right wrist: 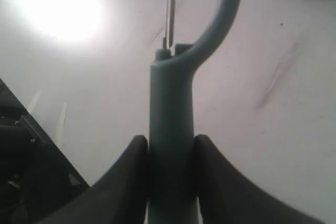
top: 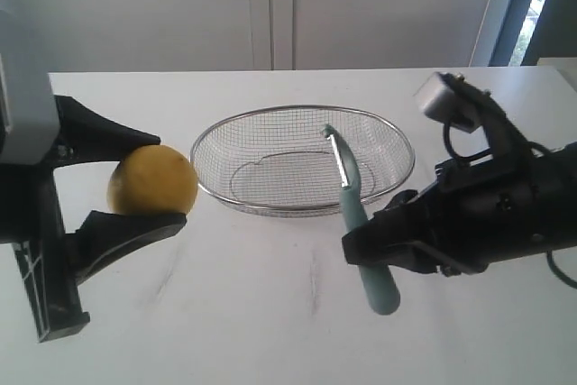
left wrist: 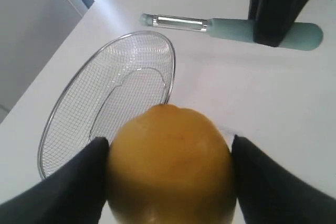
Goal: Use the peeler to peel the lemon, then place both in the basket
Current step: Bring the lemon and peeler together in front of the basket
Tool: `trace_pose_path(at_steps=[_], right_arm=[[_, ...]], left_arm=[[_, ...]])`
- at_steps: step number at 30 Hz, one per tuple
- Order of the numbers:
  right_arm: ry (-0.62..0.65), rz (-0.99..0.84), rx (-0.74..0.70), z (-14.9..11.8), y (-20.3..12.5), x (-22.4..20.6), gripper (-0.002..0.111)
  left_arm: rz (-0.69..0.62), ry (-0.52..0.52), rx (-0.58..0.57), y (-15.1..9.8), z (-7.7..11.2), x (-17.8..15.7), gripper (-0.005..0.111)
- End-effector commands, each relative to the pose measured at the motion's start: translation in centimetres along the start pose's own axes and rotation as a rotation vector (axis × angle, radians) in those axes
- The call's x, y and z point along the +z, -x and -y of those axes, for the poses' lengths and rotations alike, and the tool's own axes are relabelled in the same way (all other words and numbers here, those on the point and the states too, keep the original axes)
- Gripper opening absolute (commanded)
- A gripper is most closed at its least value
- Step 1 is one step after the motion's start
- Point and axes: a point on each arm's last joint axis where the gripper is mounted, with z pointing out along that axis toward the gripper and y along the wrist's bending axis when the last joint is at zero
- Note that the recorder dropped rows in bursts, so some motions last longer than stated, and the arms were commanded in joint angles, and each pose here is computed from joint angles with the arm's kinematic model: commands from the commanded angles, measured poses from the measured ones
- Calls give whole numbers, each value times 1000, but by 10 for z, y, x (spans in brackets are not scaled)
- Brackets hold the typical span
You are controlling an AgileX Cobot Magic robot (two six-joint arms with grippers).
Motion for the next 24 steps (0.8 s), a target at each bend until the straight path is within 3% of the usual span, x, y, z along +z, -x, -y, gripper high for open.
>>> trace_pose_path(at_steps=[1,12,24], right_arm=[[49,-34,5,-3,-2,28,5],[236,-125,52,-15,-8,99,5],[374,-135,49,-36,2,107,5]], left_arm=[[4,6,-15,2,-3,7,0],[6,4,-2,2,-4,8,0],[-5,-3,3,0,-4,11,0]])
